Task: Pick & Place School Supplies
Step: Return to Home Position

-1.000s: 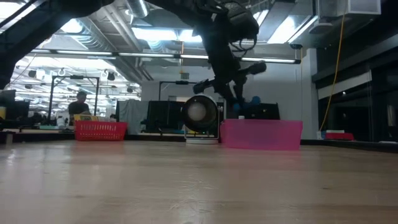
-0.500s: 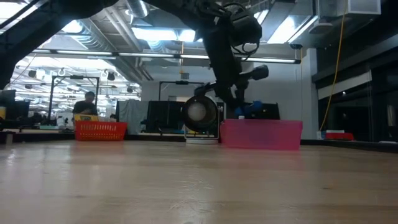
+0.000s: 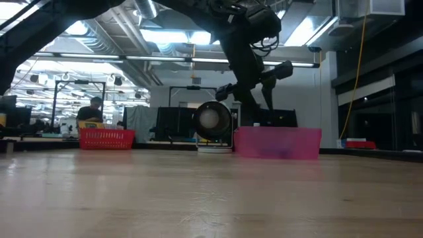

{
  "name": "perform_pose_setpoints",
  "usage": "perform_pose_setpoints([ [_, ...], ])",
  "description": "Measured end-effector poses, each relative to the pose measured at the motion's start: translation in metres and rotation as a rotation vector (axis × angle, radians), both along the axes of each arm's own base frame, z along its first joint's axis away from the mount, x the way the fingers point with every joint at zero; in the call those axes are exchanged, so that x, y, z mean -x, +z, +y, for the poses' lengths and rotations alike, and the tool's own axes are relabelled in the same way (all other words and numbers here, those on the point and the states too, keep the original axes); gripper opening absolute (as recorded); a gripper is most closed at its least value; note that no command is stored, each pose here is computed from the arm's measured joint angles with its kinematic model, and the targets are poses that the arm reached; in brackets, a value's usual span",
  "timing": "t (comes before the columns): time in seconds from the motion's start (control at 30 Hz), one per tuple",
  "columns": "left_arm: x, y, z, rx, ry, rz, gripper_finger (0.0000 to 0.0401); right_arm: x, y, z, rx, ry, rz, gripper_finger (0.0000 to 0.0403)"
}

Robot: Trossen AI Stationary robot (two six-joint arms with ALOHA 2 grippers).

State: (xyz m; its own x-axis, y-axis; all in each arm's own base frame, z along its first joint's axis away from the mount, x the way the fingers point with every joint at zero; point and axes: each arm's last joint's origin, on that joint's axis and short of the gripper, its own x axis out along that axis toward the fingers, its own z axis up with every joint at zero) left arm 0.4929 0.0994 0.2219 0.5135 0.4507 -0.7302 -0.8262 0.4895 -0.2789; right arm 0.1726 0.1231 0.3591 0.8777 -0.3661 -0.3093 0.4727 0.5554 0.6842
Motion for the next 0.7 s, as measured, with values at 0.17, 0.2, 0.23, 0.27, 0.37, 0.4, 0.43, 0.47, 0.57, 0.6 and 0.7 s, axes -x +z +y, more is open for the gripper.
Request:
perform_pose_setpoints([
  [0.17,-0.002,0.014,-0.008,-0.105,-0.05,-0.019,0.0121,0.002,0.001,0.002,0.022,-0.006,-0.011,0.0194],
  [0.2,-0.003,0.023,-0.014,-0.148,-0.075,-0.026,0.0118,0.003,0.001,0.003,0.026,-0.005,-0.011,0.0194],
  [0.23,-0.005,0.034,-0.02,-0.201,-0.113,-0.063,0.0115,0.003,0.001,0.003,0.034,-0.001,-0.01,0.0194],
  [0.27,-0.007,0.047,-0.027,-0.263,-0.177,-0.096,0.0112,0.004,0.001,0.004,0.047,0.007,-0.008,0.0194],
  [0.37,-0.007,0.081,-0.056,-0.492,-0.481,-0.106,0.0104,0.006,0.001,0.007,0.071,0.03,0.001,0.0194],
  [0.4,-0.004,0.09,-0.068,-0.56,-0.592,-0.079,0.0101,0.006,0.001,0.008,0.075,0.036,0.003,0.0194],
  [0.43,0.002,0.097,-0.079,-0.603,-0.679,-0.026,0.0099,0.007,0.001,0.009,0.08,0.042,0.005,0.0194],
  [0.47,0.009,0.101,-0.088,-0.629,-0.742,0.032,0.0097,0.008,0.001,0.009,0.082,0.047,0.005,0.0194],
  [0.57,0.034,0.108,-0.092,-0.592,-0.838,0.15,0.009,0.009,0.001,0.011,0.087,0.049,0.0,0.0194],
  [0.6,0.041,0.107,-0.087,-0.555,-0.849,0.139,0.0087,0.009,0.001,0.011,0.088,0.045,-0.003,0.0194],
  [0.7,0.066,0.096,-0.074,-0.445,-0.858,0.046,0.0079,0.009,0.001,0.011,0.086,0.035,-0.01,0.0194],
])
